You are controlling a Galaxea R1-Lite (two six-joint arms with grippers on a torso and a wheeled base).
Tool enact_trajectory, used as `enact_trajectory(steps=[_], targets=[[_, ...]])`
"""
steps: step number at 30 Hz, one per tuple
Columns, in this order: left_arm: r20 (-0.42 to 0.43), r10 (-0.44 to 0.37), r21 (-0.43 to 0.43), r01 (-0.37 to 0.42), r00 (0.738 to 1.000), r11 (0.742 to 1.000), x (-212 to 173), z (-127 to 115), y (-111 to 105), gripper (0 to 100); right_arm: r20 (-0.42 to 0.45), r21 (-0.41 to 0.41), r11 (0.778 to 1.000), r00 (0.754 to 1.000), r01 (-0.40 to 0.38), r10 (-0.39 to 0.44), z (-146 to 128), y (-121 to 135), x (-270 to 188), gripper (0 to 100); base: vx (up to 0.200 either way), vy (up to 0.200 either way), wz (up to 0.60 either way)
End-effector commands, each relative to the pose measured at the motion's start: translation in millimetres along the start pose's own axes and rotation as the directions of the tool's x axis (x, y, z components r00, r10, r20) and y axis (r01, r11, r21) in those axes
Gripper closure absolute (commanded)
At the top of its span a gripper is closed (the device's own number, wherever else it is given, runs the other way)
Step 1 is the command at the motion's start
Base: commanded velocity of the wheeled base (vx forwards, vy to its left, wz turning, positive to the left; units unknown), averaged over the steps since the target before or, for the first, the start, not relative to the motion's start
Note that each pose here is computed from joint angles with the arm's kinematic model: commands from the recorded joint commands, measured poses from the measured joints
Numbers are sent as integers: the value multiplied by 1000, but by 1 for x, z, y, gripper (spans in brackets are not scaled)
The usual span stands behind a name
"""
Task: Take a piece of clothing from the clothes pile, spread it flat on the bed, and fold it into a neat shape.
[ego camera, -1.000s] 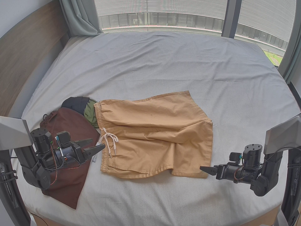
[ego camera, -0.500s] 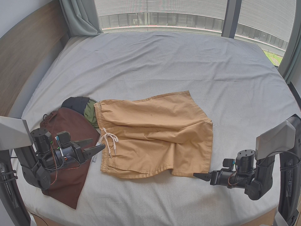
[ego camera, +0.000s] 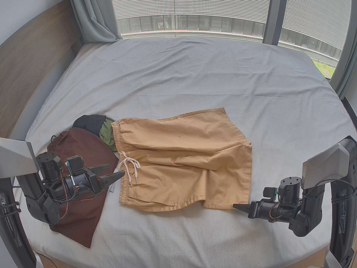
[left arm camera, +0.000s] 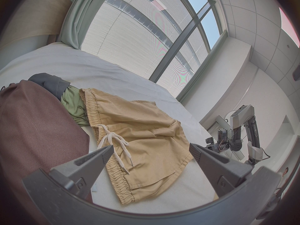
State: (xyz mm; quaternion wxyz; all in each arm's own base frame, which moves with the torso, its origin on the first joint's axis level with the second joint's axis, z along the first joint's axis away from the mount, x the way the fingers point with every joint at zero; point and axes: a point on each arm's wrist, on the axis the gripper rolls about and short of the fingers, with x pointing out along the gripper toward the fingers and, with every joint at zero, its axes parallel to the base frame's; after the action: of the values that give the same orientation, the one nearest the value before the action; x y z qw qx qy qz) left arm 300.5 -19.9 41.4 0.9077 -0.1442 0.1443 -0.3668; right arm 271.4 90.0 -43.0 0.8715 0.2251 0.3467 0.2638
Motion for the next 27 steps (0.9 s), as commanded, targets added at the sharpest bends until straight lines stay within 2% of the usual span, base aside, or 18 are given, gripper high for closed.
enact_trajectory(steps=[1,14,27], targets=[[0,-1,0,1,1000,1000,0,0,0,0,2,1,1000,1000,3,-3,0,-1,0,100,0,0,0],[-4,-6,-1,6,1000,1000,1,-1,-1,0,8,-1,1000,1000,9,-9,1,-1,-1,100,0,0,0],[-40,-22,-38,21,999,999,-1,-11,1,0,6,-9,1000,1000,4,-4,1,2,-3,100,0,0,0]])
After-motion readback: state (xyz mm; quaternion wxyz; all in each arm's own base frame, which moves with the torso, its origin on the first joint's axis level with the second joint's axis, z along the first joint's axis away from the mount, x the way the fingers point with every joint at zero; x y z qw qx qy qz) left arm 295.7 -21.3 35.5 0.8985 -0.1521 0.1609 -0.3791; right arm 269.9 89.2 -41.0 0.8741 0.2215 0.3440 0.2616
